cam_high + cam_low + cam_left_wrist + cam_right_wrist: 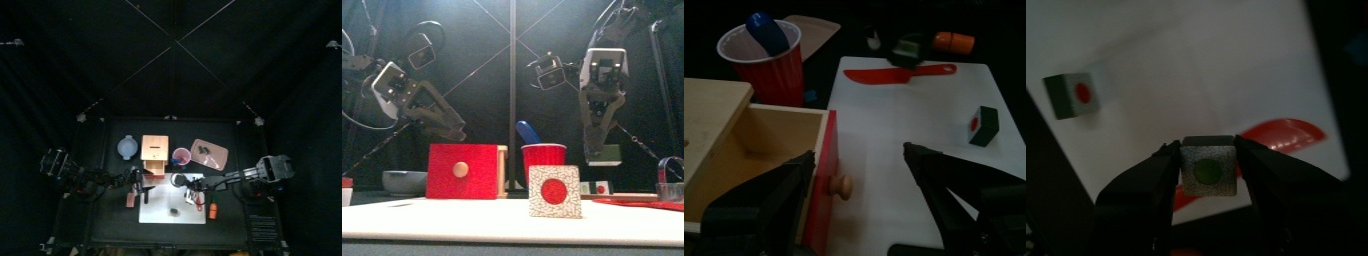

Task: Place sushi on board then cut the sushi with the knife then place the pieces on the plate
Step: Place the 4 sushi pieces on the plate

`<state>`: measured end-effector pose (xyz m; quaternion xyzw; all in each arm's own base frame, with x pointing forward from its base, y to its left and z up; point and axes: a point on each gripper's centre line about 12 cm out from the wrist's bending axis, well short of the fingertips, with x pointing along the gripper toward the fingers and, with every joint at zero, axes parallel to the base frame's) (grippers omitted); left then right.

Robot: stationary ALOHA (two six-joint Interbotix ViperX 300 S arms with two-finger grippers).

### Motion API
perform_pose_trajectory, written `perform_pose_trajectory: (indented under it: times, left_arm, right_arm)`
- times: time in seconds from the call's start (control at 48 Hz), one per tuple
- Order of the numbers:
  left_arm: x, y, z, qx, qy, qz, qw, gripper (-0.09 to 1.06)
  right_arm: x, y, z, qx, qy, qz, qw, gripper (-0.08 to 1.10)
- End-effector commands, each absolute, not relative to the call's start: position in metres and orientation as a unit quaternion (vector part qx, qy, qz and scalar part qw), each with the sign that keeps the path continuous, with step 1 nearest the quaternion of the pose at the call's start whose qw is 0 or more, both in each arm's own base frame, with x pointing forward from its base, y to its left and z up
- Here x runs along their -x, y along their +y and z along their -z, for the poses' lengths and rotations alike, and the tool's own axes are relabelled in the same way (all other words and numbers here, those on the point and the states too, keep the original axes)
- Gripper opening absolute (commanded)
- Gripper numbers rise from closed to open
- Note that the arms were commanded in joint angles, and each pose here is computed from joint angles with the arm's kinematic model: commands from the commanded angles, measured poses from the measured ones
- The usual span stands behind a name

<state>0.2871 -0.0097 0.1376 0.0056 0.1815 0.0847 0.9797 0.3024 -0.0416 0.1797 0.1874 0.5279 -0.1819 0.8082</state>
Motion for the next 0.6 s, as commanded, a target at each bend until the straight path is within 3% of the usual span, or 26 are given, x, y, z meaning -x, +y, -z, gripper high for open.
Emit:
perform_pose_trajectory:
  times: [0.021, 0.188, 0.333, 0.604]
  left_arm:
    - [-0.29, -0.009, -0.141, 0.0, 0.178, -0.088, 0.98, 1.02]
    - [-0.291, -0.008, -0.142, 0.001, 0.177, -0.09, 0.98, 1.02]
    - [-0.291, -0.008, -0.142, 0.0, 0.176, -0.091, 0.98, 1.02]
    - [-0.29, -0.008, -0.141, 0.002, 0.178, -0.092, 0.98, 1.02]
  right_arm:
    - [-0.258, -0.086, -0.184, -0.229, 0.493, 0.252, 0.801, 0.61]
    - [-0.223, -0.128, -0.162, -0.285, 0.43, 0.325, 0.793, 0.61]
    - [-0.221, -0.143, -0.146, -0.294, 0.433, 0.343, 0.78, 0.65]
    - [-0.235, -0.155, -0.146, -0.267, 0.439, 0.342, 0.787, 0.86]
